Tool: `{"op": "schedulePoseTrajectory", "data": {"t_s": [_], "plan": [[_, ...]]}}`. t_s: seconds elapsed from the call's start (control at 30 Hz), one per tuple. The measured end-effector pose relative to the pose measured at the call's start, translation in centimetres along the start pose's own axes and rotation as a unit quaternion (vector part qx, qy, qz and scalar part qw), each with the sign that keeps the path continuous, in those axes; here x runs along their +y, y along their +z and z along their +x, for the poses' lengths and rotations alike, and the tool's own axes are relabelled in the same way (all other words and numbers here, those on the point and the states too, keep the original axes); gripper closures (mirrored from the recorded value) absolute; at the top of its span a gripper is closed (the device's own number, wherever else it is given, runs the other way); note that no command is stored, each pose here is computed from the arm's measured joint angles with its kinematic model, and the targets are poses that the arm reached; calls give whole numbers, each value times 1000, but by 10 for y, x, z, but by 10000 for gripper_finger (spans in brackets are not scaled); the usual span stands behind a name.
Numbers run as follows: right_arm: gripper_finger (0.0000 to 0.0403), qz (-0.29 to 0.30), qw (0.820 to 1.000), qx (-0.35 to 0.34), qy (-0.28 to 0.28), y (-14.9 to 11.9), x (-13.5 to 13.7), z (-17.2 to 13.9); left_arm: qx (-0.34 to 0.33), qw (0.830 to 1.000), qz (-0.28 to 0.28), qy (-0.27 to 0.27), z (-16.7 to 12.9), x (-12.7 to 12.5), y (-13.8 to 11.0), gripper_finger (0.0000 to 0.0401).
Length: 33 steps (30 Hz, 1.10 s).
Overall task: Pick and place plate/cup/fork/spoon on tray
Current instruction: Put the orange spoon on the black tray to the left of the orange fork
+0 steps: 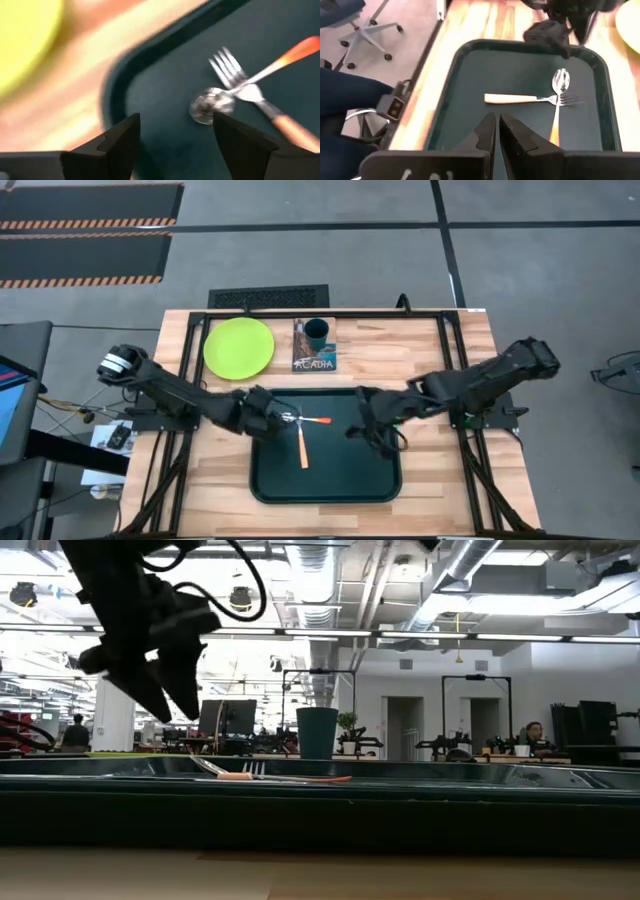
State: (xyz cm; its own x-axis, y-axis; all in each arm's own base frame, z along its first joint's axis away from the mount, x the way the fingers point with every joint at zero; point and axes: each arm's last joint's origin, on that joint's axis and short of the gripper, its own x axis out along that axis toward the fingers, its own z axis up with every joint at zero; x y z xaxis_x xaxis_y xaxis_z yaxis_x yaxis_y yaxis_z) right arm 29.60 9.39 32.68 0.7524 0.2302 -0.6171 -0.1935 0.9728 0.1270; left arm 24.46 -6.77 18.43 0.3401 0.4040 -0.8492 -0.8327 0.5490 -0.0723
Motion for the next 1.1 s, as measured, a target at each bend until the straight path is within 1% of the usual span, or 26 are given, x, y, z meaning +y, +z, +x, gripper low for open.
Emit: {"op": "schedulePoseTrajectory", "data": {"t_s": [0.1,0.2,0.33,0.4,0.57,0.77,1.1], "plan": [[351,-12,1000,-5,-17,-3,13,-11,6,996,-70,-51,-1,8,6,163],[351,-25,999,-6,-38,-6,24,-15,4,989,-128,-74,2,18,7,163],[351,-36,999,3,-39,-11,35,-15,16,983,-167,-70,13,26,7,163],[351,-33,999,8,-40,-13,40,-16,23,980,-179,-80,18,25,6,163],[351,-32,999,12,-41,-17,48,-17,25,973,-199,-114,24,17,8,163],[351,-38,999,15,-36,-19,55,-19,37,976,-190,-99,35,14,4,163],[351,-50,998,16,-42,-23,62,-20,72,970,-197,-123,55,-1,-3,167]]}}
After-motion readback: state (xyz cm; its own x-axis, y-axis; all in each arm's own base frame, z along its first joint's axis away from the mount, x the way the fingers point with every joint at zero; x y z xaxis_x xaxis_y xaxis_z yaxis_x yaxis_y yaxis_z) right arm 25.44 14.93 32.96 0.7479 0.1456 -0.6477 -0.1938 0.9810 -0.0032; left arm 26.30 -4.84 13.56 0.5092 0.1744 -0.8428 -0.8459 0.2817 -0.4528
